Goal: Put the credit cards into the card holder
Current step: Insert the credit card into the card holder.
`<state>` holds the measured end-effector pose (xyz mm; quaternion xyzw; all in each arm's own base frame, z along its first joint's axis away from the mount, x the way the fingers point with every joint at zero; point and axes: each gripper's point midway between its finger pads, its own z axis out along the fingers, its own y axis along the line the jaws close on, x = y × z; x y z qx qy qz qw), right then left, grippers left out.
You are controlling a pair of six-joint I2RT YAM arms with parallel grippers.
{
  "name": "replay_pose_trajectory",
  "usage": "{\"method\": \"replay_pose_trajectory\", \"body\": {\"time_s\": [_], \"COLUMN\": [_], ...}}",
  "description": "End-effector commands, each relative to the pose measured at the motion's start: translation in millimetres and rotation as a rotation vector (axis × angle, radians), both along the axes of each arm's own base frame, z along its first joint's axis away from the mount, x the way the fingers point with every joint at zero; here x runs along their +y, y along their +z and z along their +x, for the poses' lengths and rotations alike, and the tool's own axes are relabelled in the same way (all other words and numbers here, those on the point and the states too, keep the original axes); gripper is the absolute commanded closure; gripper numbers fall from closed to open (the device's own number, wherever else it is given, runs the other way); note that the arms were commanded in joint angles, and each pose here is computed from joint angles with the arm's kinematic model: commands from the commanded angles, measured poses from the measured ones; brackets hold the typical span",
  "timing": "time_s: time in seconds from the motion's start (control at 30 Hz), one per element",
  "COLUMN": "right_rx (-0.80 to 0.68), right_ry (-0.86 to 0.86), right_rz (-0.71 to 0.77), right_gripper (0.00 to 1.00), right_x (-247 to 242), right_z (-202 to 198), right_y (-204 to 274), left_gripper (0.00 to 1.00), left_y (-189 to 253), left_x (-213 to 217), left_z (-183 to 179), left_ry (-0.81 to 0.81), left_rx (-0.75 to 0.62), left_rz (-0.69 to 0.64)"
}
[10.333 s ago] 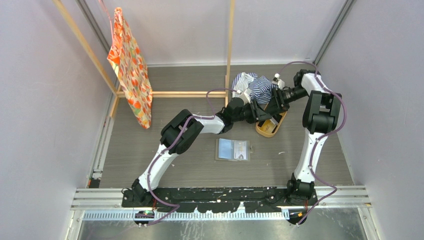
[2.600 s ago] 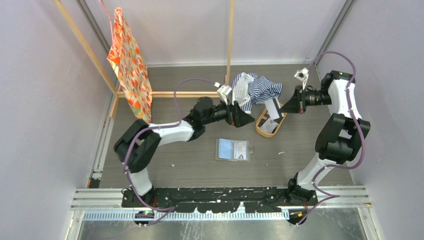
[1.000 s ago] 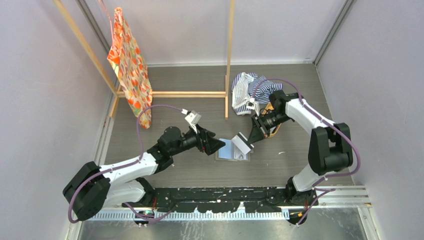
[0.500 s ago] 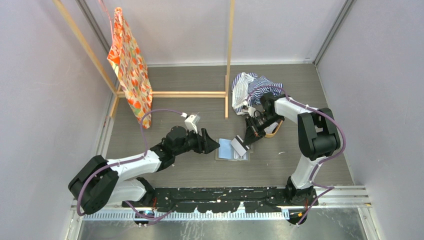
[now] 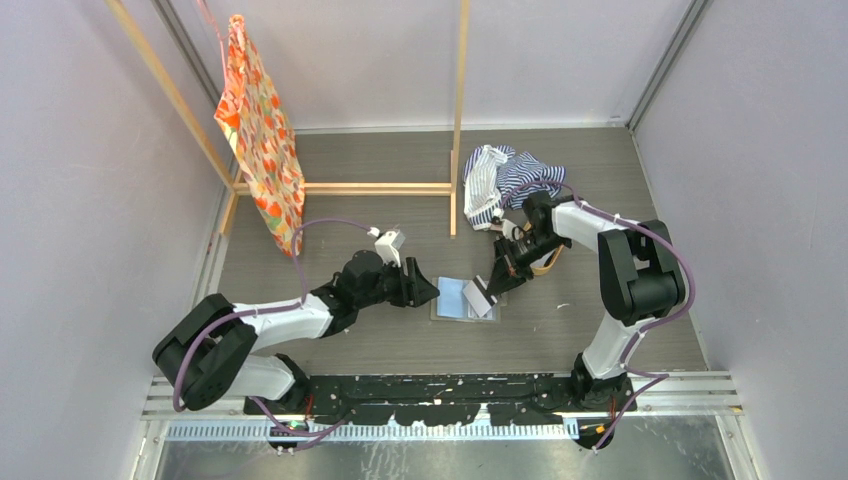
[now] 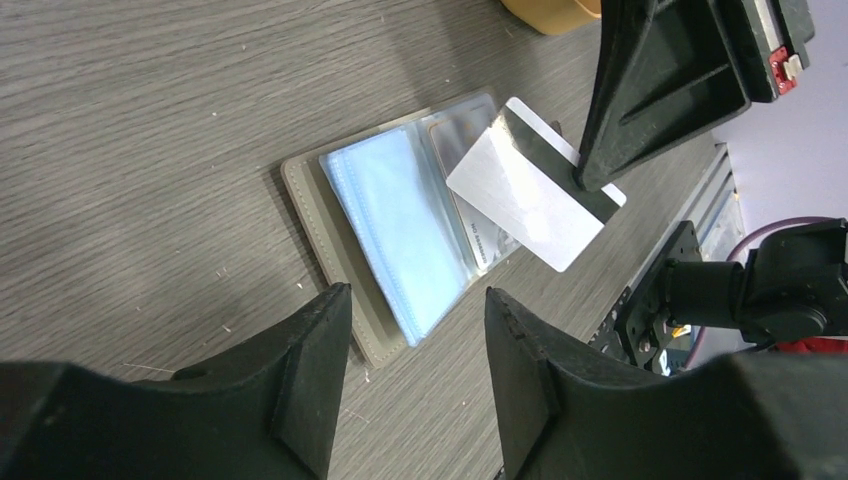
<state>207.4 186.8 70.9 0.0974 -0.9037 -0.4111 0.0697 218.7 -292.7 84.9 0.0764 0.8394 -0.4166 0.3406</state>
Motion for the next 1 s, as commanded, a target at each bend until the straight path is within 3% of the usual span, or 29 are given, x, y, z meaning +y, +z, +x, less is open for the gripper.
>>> {"method": "replay_pose_trajectory", "body": {"time_s": [0.0,0.4,0.73,0.97], "right_rx": [-0.011,0.055,0.099,0.012], "right_ry": [-0.065,-0.075,-0.081,-0.067], "right_rz": [-0.057,-0.042,-0.046,-0.011], "right_gripper": [0.99,0.99,0.99,0.99], "right_x": [-2.0,3.3,5.0,8.5], "right_z": [7.0,10.6,12.5,22.8], "right_y": [-2.0,-17.5,-28.6,-26.3], "left_gripper": [0.50,0.52,0.65,0.69], "left_y": [9.0,-13.4,-43.1,-54.5], "left_x": [-4.7,-14.8,-4.7,-3.4], "left_z": [13.2,5.8,1.1,0.1], "left_ry": [0.018,-0.034,-0.008,-0.001], "left_rx": [-0.037,0.039,0.123,0.167], "left_rz": [0.009,0.008,0.123,0.173]}}
